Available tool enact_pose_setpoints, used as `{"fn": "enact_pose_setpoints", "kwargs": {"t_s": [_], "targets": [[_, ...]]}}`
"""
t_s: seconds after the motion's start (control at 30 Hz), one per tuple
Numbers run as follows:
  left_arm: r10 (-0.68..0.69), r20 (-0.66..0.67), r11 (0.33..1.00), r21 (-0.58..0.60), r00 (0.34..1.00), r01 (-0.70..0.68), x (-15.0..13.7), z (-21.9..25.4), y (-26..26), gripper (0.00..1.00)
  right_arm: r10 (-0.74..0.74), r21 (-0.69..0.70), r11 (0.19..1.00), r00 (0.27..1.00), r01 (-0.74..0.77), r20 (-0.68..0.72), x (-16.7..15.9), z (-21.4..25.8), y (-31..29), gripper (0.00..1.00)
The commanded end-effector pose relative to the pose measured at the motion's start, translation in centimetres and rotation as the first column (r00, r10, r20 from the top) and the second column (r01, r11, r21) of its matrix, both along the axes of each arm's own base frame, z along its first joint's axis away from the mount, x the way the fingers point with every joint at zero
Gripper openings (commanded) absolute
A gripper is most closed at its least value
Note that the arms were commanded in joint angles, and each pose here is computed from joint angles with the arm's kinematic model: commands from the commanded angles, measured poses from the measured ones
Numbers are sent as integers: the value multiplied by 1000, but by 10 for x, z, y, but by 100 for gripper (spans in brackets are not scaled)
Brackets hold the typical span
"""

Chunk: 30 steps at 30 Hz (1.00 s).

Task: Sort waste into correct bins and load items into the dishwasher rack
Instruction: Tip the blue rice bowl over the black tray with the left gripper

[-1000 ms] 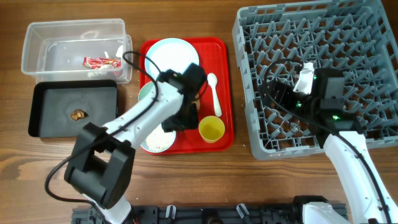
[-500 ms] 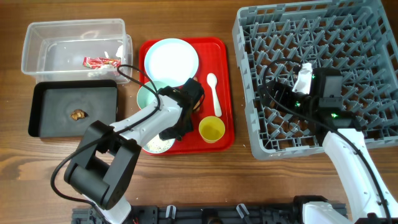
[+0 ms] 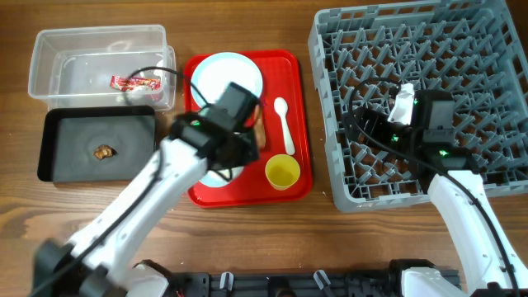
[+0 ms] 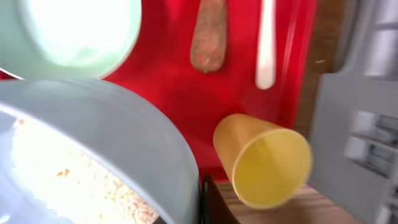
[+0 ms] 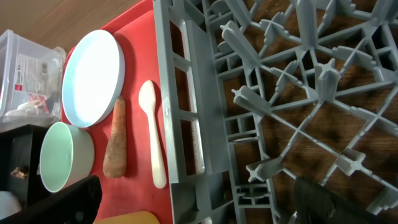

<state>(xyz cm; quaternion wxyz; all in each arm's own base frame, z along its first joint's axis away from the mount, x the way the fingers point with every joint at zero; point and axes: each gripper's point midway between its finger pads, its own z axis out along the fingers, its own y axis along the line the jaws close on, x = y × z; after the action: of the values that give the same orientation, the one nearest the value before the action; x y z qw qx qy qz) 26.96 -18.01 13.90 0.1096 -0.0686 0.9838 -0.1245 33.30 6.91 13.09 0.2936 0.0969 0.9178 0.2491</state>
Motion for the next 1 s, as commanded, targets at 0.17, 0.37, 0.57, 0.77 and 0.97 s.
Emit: {"fn": "enact_pose_setpoints", "kwargs": {"t_s": [0.17,0.37,0.57,0.77,0.97], "targets": [[60,175,996,-76,983,-47,24,59,121,4,3,2,1000,1000,-3,11,5,5,2,100],[179,234,967,-222,956,-126,46,54,196,4,2,0,1000,1000,-2,2,4,2,2,100],[230,286,889,-451,930,-81,69,24,233,4,-12,-16,1000,1000,12,5,6,1,-2,100],[358,165,630,-769,919,-107,80,0,248,4,-16,-22,1000,1000,16,4,6,0,-3,100],[448,136,505,-854,884,-125,77,9,269,4,-17,-21,1000,1000,17,5,6,1,-3,100]]}}
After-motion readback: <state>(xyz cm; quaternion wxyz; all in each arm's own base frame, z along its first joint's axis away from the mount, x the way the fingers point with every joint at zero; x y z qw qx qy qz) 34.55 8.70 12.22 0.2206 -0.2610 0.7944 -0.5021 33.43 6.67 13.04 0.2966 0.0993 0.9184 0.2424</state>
